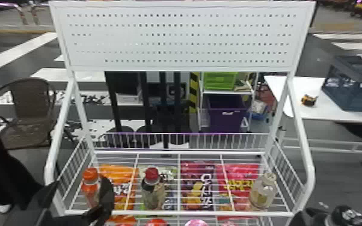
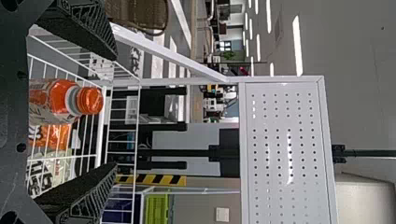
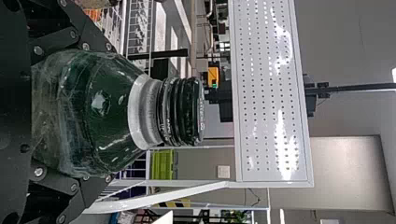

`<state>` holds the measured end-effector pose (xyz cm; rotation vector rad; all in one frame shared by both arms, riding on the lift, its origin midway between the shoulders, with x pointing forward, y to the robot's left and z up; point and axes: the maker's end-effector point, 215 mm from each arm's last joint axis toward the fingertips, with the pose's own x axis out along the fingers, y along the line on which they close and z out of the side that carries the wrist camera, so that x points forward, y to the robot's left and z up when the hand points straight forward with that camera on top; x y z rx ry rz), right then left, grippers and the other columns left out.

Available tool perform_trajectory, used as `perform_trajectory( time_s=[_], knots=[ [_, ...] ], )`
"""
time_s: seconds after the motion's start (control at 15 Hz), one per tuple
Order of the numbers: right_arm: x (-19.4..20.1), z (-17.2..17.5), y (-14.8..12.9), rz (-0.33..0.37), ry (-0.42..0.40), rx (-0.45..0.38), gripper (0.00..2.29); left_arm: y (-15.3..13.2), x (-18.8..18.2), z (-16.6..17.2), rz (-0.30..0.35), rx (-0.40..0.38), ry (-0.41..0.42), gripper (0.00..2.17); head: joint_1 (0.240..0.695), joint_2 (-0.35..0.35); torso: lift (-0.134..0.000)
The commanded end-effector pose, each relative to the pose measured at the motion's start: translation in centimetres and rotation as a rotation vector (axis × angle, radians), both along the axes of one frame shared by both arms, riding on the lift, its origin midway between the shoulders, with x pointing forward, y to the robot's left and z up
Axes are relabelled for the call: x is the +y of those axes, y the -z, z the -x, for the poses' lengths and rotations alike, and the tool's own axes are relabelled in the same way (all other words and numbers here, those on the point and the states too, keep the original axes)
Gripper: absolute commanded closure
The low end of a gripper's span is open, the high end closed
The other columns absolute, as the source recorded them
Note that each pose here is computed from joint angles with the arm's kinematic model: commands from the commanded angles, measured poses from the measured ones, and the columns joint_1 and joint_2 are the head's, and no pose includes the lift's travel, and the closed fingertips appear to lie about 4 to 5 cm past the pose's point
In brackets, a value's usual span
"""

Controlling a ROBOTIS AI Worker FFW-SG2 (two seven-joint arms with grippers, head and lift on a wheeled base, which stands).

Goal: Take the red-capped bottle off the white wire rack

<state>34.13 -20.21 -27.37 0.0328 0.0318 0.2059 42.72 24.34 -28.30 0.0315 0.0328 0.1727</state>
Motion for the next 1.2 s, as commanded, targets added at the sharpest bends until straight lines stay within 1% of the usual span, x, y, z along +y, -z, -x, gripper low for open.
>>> perform_trajectory(
  time_s=[0.0,0.4,0.53,0.6,0.73,0.87,1.0,1.13],
  knots=[
    [0.0,0.0,0.1,-0.001,0.001,0.002,0.89,0.0,0.0,0.0,-0.002,0.000,0.000,0.08,0.499,0.000,0.000],
    [-0.1,0.0,0.4,-0.007,0.002,0.003,0.89,0.2,0.1,0.1,-0.003,0.004,-0.002,0.08,0.499,0.000,0.000],
    [-0.1,0.0,0.5,-0.007,0.003,0.003,0.89,0.6,-0.2,0.2,0.000,0.013,0.001,0.08,0.499,0.000,0.000],
    [-0.3,0.0,0.6,-0.008,0.005,0.003,0.89,1.6,-0.7,0.3,0.004,0.029,0.009,0.08,0.499,0.000,0.000],
    [-0.3,0.1,0.5,-0.010,0.007,0.001,0.89,4.5,-2.8,0.6,0.011,0.065,0.048,0.09,0.499,0.000,0.000],
    [-0.5,-0.1,0.3,-0.010,0.009,-0.005,0.89,7.8,-6.8,1.0,0.040,0.084,0.114,0.09,0.499,0.000,0.000],
    [-0.5,-0.1,0.3,-0.010,0.008,-0.003,0.89,10.3,-10.0,0.8,0.049,0.103,0.158,0.09,0.499,0.000,0.000],
    [-0.5,-0.1,0.4,-0.010,0.009,-0.002,0.89,11.3,-12.2,0.2,0.068,0.080,0.188,0.09,0.499,0.000,0.000]
  ],
)
